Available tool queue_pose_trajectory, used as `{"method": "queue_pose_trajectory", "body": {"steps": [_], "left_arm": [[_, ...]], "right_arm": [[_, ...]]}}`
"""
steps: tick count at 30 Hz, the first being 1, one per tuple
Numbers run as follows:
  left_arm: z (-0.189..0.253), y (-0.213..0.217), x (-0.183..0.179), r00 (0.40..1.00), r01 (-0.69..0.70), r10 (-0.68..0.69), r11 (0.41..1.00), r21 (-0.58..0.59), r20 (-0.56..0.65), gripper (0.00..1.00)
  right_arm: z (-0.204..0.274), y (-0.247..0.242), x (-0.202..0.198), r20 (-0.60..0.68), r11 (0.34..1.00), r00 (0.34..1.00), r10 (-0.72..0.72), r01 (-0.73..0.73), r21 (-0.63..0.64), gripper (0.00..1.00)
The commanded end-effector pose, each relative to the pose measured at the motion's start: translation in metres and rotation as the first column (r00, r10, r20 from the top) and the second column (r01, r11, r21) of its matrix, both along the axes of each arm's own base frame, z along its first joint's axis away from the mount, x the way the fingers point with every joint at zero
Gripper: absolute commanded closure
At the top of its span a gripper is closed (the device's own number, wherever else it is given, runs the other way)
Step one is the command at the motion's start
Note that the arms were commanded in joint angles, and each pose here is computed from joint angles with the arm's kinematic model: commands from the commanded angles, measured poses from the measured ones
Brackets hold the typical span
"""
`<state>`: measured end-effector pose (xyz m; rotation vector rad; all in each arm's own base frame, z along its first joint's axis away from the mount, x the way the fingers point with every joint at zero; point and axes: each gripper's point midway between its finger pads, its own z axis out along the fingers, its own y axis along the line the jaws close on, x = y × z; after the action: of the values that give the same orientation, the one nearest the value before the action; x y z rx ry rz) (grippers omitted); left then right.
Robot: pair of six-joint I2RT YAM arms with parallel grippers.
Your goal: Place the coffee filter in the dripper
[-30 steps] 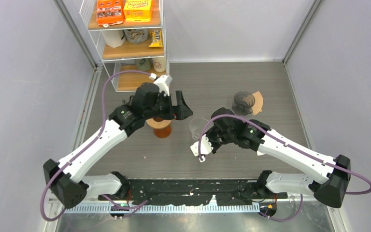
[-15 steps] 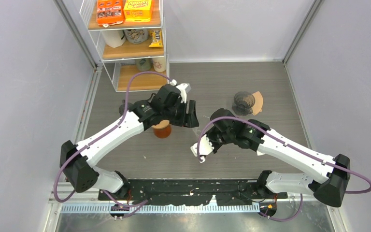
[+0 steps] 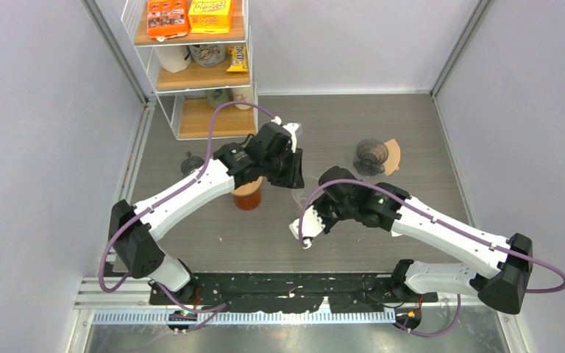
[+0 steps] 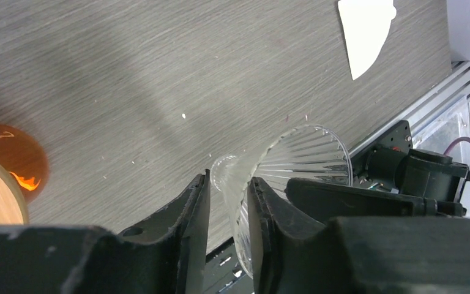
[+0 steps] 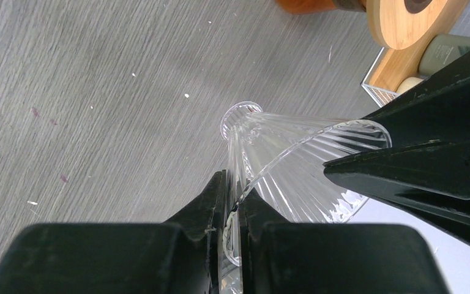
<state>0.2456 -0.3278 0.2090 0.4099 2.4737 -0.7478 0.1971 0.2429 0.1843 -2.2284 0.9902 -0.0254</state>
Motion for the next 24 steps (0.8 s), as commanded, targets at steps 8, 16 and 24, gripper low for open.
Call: {"method": "queue_pose_trajectory", "body": {"steps": [8,16,24], "left_arm": [[0.009,-0.006,-0.003,0.999,0.038,-0.038,0.999,0.011,0.03,1.0],[0.014,-0.001,-0.001,0.997,0.032,-0.033,0.999,0.01,0.064,1.0],[0.019,0.002,0.0,0.996,0.022,-0.022,1.0,0.001,0.088,1.0]], "right_arm": [[0.017,0.008,0.017,0.088,0.999,0.995,-0.039,0.036,0.04,0.95],[0.02,0.007,0.018,0.092,0.998,0.994,-0.054,0.05,0.045,0.17],[0.045,0.005,0.016,0.14,0.99,0.988,-0.065,0.046,0.133,0.05]]}}
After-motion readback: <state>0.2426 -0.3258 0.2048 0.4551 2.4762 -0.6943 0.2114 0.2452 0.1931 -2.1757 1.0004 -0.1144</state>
